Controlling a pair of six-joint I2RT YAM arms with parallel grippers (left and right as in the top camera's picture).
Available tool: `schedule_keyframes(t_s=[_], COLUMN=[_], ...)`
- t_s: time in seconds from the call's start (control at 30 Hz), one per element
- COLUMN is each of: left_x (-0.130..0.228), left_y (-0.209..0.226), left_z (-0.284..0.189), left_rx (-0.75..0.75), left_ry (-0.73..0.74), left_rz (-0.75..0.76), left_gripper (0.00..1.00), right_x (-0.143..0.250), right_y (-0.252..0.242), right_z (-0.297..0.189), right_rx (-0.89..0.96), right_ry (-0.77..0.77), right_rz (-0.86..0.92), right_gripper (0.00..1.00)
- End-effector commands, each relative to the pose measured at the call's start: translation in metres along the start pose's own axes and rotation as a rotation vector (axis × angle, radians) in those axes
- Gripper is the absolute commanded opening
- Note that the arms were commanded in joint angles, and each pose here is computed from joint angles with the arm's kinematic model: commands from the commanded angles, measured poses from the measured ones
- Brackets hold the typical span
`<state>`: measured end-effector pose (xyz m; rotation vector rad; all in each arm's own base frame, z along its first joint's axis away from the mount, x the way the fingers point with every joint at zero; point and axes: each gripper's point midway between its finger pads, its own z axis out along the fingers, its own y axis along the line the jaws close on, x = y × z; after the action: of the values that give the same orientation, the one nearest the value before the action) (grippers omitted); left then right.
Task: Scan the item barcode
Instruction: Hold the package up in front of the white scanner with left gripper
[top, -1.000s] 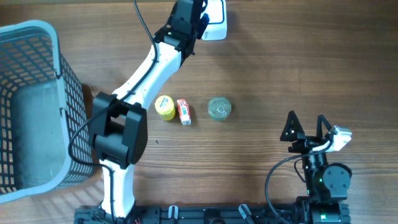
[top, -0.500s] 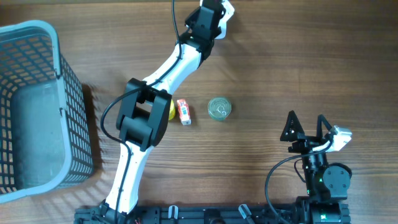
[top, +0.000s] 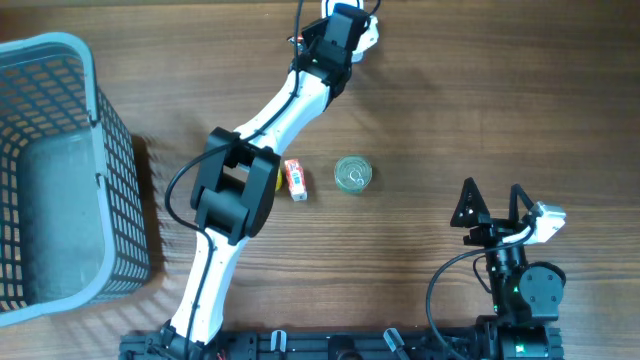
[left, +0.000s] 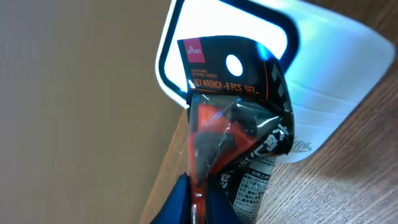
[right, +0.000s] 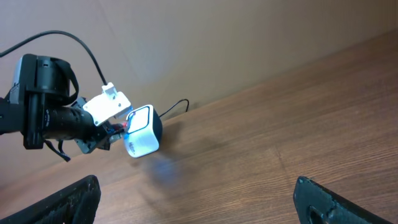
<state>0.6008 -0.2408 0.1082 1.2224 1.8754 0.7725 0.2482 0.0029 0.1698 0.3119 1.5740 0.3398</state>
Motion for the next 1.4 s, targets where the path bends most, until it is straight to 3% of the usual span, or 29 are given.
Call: schedule_keyframes(t_s=[0.0, 0.27, 0.57, 0.9, 1.17, 1.37], left_x=[-0.01, 0.001, 0.019, 0.013, 0.019, 0.015], left_y=[0.002, -0.008, 0.013, 0.026, 0.002, 0.012], left_z=[-0.003, -0.003, 0.008, 0.01, 0.029, 0.027], left_rx=[-0.022, 0.018, -0.019, -0.066, -0.049, -0.102], left_ry=[-0.008, 0.034, 0.062, 0.033, 0.054, 0.058], left_rz=[0.108, 0.161, 0.172, 0.164, 0.227, 0.235], left_gripper=[0.04, 0.04, 0.04, 0.04, 0.04, 0.04], right_x=[0.0, 0.0, 0.0, 0.0, 0.0, 0.0], right_y=[0.003, 0.003, 0.003, 0.003, 0.003, 0.003], right_z=[0.0, 0.0, 0.0, 0.0, 0.0, 0.0], right_rx=[-0.014, -0.014, -0.014, -0.014, -0.014, -0.014], right_ry=[-0.001, -0.001, -0.001, -0.001, -0.001, -0.001], right_rz=[-0.019, -0.019, -0.018, -0.019, -0.018, -0.019], right_gripper=[1.0, 1.0, 1.0, 1.0, 1.0, 1.0])
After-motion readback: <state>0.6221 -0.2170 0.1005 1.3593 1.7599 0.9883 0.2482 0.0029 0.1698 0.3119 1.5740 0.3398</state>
